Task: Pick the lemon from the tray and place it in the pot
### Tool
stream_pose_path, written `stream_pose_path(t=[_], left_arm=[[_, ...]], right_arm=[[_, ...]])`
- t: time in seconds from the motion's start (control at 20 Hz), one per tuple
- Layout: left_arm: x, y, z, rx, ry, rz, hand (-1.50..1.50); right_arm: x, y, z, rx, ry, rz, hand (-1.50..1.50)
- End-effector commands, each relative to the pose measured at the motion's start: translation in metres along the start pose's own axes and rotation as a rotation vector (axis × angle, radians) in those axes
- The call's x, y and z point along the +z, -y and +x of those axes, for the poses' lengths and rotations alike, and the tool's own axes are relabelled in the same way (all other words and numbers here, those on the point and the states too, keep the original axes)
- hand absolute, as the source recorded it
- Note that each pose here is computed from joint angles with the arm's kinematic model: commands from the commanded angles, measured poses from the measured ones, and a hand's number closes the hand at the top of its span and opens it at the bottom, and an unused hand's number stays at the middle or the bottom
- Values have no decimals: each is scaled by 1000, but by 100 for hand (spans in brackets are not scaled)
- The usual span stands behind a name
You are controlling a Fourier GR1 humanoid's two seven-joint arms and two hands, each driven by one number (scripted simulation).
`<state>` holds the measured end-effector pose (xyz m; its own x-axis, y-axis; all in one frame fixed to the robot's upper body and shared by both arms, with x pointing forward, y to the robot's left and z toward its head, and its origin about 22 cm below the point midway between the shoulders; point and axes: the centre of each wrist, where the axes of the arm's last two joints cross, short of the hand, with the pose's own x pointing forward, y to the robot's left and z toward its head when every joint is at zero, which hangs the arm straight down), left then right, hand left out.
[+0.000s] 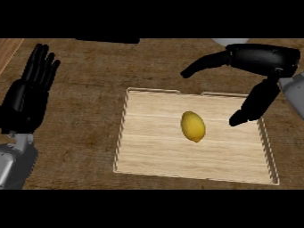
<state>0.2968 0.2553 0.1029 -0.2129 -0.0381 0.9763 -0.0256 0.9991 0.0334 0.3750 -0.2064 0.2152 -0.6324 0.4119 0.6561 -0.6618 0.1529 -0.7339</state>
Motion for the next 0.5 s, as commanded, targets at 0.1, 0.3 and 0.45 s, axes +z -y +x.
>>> stream_pose_path(t=[0.1,0.3,0.45], left_arm=[[-9,9,-4,15,6,1,0],[-15,10,-6,-4,17,1,0],[-11,-2,-14,-3,-2,30,0]], right_arm=[[-12,45,22,198,-58,222,-150],[-50,29,31,320,-139,411,-150],[-84,9,36,384,-131,486,-150]])
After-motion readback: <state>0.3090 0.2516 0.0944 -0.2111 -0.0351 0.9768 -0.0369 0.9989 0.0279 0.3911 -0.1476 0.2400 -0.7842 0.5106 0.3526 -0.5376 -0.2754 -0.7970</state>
